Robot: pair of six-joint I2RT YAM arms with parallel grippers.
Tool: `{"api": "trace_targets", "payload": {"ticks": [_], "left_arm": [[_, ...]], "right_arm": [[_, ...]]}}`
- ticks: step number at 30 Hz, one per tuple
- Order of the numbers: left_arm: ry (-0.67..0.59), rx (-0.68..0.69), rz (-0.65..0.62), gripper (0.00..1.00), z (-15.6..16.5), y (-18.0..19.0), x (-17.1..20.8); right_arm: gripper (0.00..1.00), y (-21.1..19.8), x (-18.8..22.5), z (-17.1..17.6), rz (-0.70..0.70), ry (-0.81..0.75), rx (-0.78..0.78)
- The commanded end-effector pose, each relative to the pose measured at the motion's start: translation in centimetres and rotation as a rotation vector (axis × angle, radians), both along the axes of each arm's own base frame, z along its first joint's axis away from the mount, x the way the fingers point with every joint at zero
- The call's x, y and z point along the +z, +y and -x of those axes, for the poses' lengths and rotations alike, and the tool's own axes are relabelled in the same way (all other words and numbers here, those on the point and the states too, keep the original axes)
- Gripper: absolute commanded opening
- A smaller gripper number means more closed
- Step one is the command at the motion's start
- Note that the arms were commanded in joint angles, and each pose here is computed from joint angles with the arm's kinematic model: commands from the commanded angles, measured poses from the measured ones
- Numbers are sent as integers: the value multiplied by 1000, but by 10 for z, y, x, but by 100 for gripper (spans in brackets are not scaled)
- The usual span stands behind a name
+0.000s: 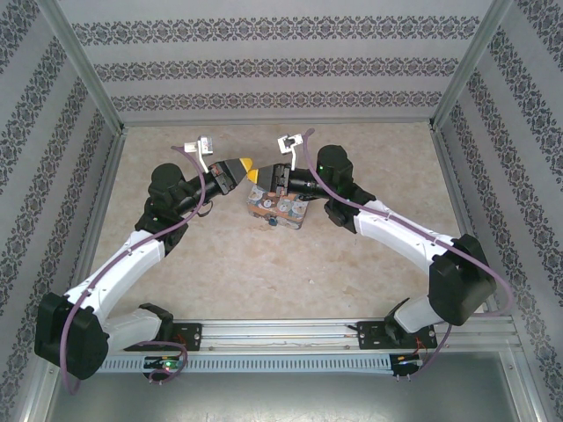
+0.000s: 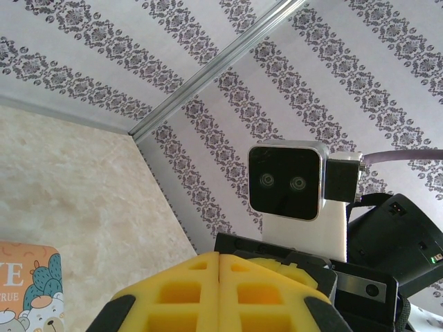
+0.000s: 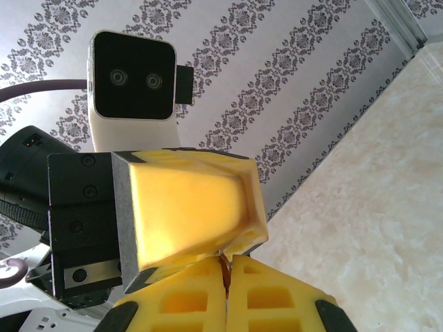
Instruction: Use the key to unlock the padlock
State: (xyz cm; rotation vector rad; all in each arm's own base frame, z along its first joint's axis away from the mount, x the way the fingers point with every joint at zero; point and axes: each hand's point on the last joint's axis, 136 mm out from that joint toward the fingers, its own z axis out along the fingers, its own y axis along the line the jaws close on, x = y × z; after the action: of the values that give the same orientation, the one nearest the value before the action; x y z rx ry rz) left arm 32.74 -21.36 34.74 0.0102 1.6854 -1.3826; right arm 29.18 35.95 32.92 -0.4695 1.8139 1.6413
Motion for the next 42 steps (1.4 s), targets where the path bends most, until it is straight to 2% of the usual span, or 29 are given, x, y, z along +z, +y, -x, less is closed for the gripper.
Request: {"api": "trace_targets", "payload": {"ticks": [1, 3, 7, 10, 12, 15, 20, 24, 30, 38, 42], "left_arm": [[-48, 42, 9, 1, 0, 13, 12], [-51, 48, 4, 7, 0, 16, 12], [-56, 87, -6, 29, 0, 30, 11], [-50, 127, -37, 37, 2, 44, 5], [-48, 151, -96, 45, 4, 51, -4], [-49, 196, -219, 62, 10, 60, -25], [-57, 225, -404, 77, 20, 72, -66], [5, 188, -492, 79, 23, 72, -108], [102, 134, -513, 81, 24, 67, -157], [199, 105, -496, 82, 24, 63, -194], [230, 49, -477, 82, 26, 55, -206]], "right_arm": [[0, -4, 10, 6, -1, -56, -7], [0, -7, 7, 5, 22, -62, -26], [0, -16, -6, 2, 105, -76, -66], [0, -25, -24, -1, 195, -89, -102], [0, -32, -38, -4, 264, -98, -129], [0, -45, -63, -11, 353, -88, -170], [0, -64, -109, -25, 444, 13, -202], [0, -74, -149, -38, 477, 148, -225], [0, -79, -186, -53, 504, 267, -248], [0, -81, -213, -67, 508, 330, -243], [0, -83, -226, -73, 521, 357, -244]]}}
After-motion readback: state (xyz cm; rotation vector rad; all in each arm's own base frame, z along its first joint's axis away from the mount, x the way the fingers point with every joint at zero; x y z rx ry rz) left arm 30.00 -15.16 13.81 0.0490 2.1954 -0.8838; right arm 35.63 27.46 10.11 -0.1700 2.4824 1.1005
